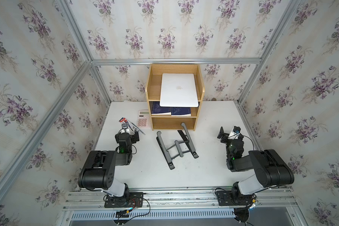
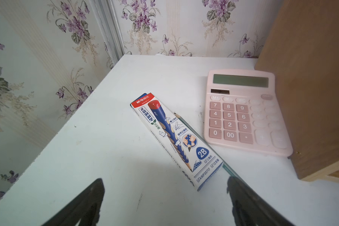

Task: Close the laptop lid and set it aside
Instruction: Reset both arms

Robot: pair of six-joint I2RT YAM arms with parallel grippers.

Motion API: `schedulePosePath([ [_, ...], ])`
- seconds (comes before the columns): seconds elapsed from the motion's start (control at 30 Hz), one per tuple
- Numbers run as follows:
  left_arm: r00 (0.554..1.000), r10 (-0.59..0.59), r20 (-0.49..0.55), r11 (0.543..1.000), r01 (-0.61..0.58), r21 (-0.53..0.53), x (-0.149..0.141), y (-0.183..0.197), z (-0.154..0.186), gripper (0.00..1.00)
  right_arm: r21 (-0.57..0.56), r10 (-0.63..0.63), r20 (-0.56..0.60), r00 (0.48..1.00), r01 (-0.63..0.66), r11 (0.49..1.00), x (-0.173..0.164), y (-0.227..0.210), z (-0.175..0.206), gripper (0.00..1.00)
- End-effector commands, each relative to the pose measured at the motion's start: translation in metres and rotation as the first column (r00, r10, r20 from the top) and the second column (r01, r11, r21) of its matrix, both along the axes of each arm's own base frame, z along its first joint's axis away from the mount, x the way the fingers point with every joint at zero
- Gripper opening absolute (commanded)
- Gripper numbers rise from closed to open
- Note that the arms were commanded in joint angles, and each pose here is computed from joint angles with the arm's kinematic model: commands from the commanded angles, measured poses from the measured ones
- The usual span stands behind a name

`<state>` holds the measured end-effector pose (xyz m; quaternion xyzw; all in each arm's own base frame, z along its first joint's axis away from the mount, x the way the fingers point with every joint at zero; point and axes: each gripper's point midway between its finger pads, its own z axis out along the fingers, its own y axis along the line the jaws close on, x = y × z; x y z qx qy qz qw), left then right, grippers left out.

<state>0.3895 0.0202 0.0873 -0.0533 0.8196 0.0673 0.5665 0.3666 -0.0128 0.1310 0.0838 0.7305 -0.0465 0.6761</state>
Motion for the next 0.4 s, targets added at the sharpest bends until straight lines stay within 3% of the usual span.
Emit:
schedulePosePath([
  [0.0,0.999,-0.015,0.040,1.000,0.015,0.005,0.0037,-0.0023,0.0092,1.00,0.009,-0.018,0.003,1.000,0.018,1.000,0.0002,-0.0026,0.0005,1.00],
  [0.37,0.999,-0.015,0.041,1.000,0.015,0.006,0.0038,-0.0022,0.0094,1.00,0.009,-0.017,0.002,1.000,0.017,1.000,0.0002,-0.0024,0.0003,1.00],
])
